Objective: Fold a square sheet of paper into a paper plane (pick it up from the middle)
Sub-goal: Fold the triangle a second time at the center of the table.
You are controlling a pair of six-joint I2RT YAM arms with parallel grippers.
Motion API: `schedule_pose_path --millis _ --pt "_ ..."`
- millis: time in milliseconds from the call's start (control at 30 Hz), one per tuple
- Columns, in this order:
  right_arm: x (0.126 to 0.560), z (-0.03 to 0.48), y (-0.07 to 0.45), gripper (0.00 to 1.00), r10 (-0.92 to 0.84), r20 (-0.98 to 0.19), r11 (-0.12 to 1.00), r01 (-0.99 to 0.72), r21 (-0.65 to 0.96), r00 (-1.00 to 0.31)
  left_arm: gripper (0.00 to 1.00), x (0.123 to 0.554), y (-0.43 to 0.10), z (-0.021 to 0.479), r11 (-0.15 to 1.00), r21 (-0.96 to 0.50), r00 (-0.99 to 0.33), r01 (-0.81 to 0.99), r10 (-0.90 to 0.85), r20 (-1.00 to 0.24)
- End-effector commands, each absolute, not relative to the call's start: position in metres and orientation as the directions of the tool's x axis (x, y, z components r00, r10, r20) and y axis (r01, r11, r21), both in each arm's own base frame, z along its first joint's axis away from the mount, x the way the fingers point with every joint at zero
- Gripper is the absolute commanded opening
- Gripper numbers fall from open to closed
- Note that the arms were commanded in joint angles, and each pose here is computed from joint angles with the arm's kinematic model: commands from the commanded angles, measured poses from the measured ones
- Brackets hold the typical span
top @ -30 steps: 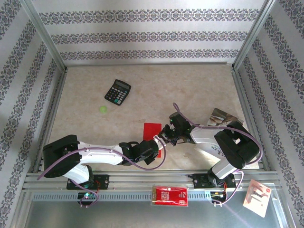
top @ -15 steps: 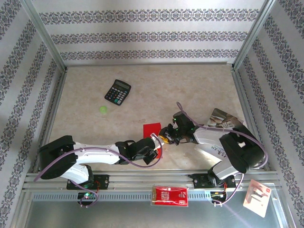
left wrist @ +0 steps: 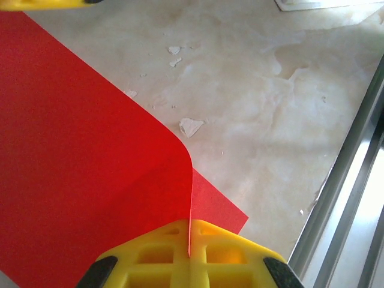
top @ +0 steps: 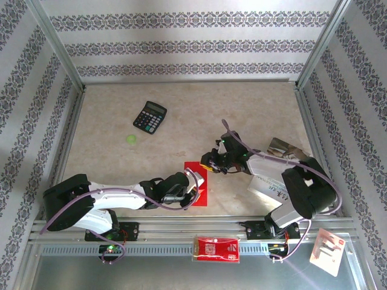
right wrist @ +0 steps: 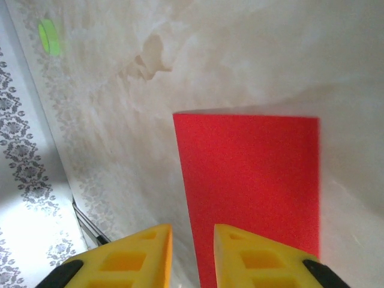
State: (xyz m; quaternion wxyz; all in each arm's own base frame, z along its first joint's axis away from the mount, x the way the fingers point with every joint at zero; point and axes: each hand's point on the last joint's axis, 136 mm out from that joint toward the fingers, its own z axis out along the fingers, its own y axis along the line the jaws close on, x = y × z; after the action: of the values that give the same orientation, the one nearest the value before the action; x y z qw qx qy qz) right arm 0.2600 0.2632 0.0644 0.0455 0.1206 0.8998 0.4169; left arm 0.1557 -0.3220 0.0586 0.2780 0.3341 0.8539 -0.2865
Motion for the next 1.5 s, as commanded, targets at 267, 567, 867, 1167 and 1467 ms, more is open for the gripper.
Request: schedule_pose_path --millis 267,567,867,1167,1467 --pt "0.258 0.018 0.271 0.21 0.152 0.044 0.693 0.139 0.707 -0.987 0.0 0.171 -0.318 0.066 0.609 -0.453 -0.708 0.651 0.272 -0.652" --pt "0.25 0.004 0.264 0.19 0.139 0.057 0.722 0.141 0.678 -0.989 0.01 0.182 -0.306 0.059 0.623 -0.51 -0.76 0.593 0.225 -0.609" --pt "0.25 0.003 0.265 0.18 0.137 0.061 0.724 0.142 0.675 -0.989 0.02 0.191 -0.297 0.049 0.638 -0.544 -0.799 0.546 0.199 -0.568" --pt "0.249 0.002 0.264 0.18 0.136 0.062 0.726 0.142 0.673 -0.989 0.02 0.196 -0.294 0.04 0.647 -0.56 -0.821 0.517 0.189 -0.538" --pt "0.247 0.001 0.262 0.18 0.137 0.065 0.728 0.145 0.67 -0.988 0.02 0.198 -0.288 0.03 0.667 -0.553 -0.831 0.5 0.189 -0.523"
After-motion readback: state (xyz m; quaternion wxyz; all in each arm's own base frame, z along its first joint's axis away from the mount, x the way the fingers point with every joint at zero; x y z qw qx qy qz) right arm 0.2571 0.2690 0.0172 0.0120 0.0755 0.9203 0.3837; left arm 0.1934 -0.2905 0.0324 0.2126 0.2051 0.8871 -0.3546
